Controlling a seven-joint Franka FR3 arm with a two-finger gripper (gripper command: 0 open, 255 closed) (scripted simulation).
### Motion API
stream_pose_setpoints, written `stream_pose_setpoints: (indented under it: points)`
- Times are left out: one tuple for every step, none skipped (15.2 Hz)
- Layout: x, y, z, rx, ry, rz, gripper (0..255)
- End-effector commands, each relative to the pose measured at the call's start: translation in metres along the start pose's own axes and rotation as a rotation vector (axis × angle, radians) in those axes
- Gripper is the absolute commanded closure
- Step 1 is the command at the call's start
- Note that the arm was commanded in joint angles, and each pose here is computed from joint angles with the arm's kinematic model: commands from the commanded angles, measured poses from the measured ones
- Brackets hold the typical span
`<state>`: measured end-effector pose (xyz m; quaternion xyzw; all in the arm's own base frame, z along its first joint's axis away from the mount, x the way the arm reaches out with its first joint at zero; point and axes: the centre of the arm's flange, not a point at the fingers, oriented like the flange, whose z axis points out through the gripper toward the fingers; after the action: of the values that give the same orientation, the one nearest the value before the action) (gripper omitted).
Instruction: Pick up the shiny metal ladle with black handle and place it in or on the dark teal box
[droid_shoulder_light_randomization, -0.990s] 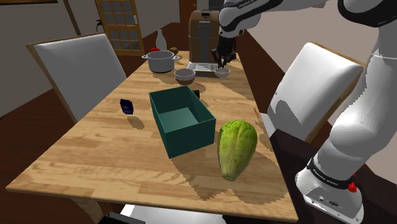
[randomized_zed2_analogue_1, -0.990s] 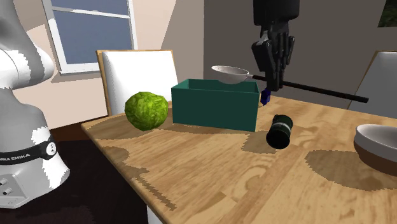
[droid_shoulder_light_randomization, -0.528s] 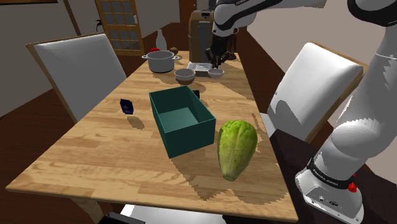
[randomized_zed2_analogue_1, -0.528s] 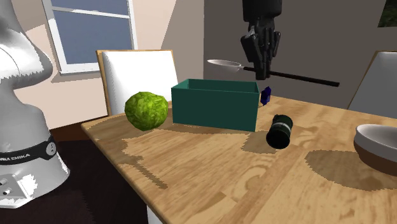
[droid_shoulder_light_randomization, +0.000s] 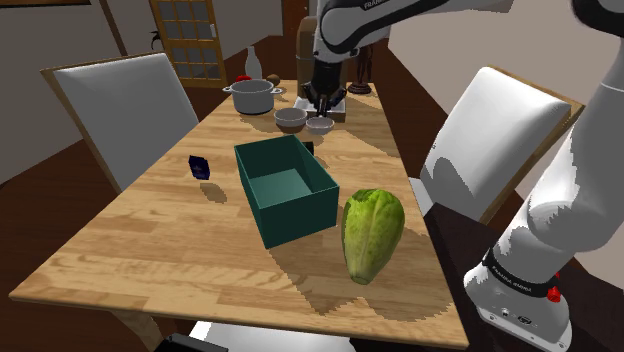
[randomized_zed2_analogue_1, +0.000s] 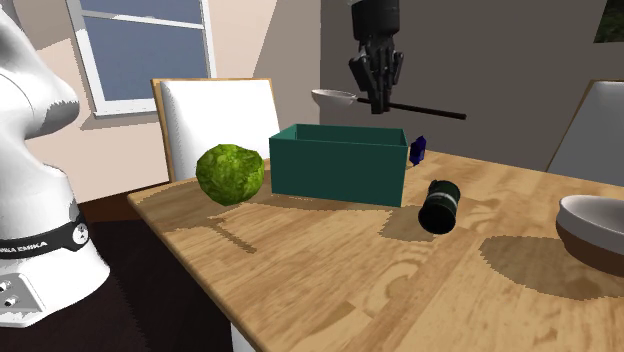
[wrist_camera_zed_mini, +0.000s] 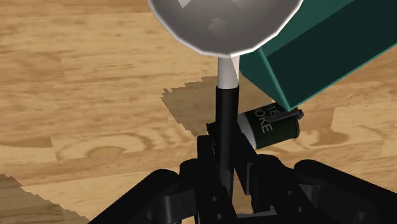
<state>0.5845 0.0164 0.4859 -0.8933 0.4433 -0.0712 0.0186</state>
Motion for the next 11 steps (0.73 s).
stream_pose_setpoints:
  points:
    - [-0.024, -0.016, -0.002, 0.0, 0.0, 0.002, 255]
    - [-0.035, -0.023, -0.003, 0.0, 0.0, 0.002, 255]
    - [-0.046, -0.03, -0.004, 0.0, 0.0, 0.002, 255]
    - [-0.057, -0.037, -0.005, 0.0, 0.0, 0.002, 255]
    - [-0.068, -0.044, -0.006, 0.0, 0.0, 0.002, 255]
    - [-0.079, -0.051, -0.007, 0.0, 0.0, 0.002, 255]
    - [-0.091, -0.058, -0.008, 0.0, 0.0, 0.002, 255]
    - [-0.102, -0.065, -0.008, 0.0, 0.0, 0.002, 255]
    - [-0.113, -0.072, -0.009, 0.0, 0.0, 0.002, 255]
    - [-0.124, -0.079, -0.01, 0.0, 0.0, 0.002, 255]
    - [-0.135, -0.087, -0.011, 0.0, 0.0, 0.002, 255]
